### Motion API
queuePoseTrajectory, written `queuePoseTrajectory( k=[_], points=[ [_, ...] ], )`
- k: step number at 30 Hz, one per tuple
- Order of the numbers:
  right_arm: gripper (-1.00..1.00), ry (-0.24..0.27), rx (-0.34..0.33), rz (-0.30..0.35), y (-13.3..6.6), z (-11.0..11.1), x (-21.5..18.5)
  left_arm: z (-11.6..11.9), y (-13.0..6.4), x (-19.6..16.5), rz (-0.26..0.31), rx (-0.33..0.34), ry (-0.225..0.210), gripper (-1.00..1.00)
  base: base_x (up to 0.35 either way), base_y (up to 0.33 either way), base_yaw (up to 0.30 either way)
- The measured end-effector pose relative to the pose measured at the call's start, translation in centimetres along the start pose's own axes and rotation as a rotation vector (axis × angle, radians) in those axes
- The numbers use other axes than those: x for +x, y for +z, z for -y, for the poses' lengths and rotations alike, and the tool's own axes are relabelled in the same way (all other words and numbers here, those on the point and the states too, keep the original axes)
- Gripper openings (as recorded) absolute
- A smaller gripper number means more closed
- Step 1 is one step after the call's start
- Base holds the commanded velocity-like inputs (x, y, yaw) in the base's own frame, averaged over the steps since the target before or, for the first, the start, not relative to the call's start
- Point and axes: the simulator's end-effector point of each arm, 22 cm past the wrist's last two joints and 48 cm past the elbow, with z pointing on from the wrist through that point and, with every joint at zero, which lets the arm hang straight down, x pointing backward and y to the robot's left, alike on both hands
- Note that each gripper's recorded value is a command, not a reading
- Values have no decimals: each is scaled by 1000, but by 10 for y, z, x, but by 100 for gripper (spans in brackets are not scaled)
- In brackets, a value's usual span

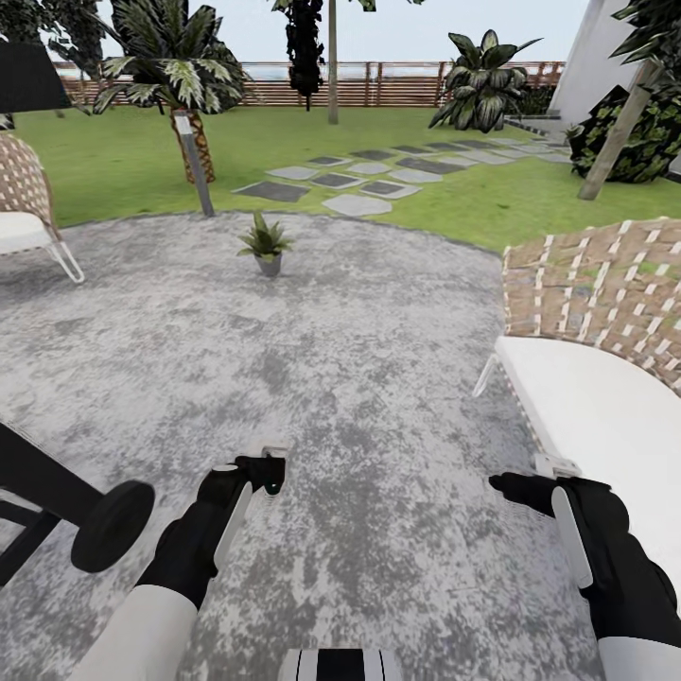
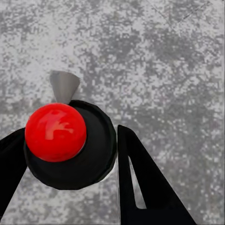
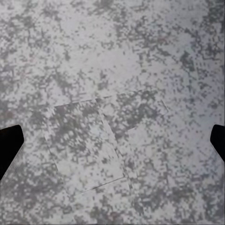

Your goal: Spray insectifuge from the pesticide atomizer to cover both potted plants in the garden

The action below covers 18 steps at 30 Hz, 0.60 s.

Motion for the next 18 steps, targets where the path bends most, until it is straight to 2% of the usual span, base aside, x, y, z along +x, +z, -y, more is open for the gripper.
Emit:
queuePoseTrajectory(
  k=[5,14,18],
  points=[
    [100,0,0,0,0,0,0,0,0,0,0,0,-1,-100,342,-101,0],
    [100,-4,-3,-3,1,-2,1,1,0,0,0,1,-1,-100,344,-12,0],
    [100,-49,-26,-11,2,-20,5,0,0,0,0,1,-1,-100,345,0,0]
  ],
)
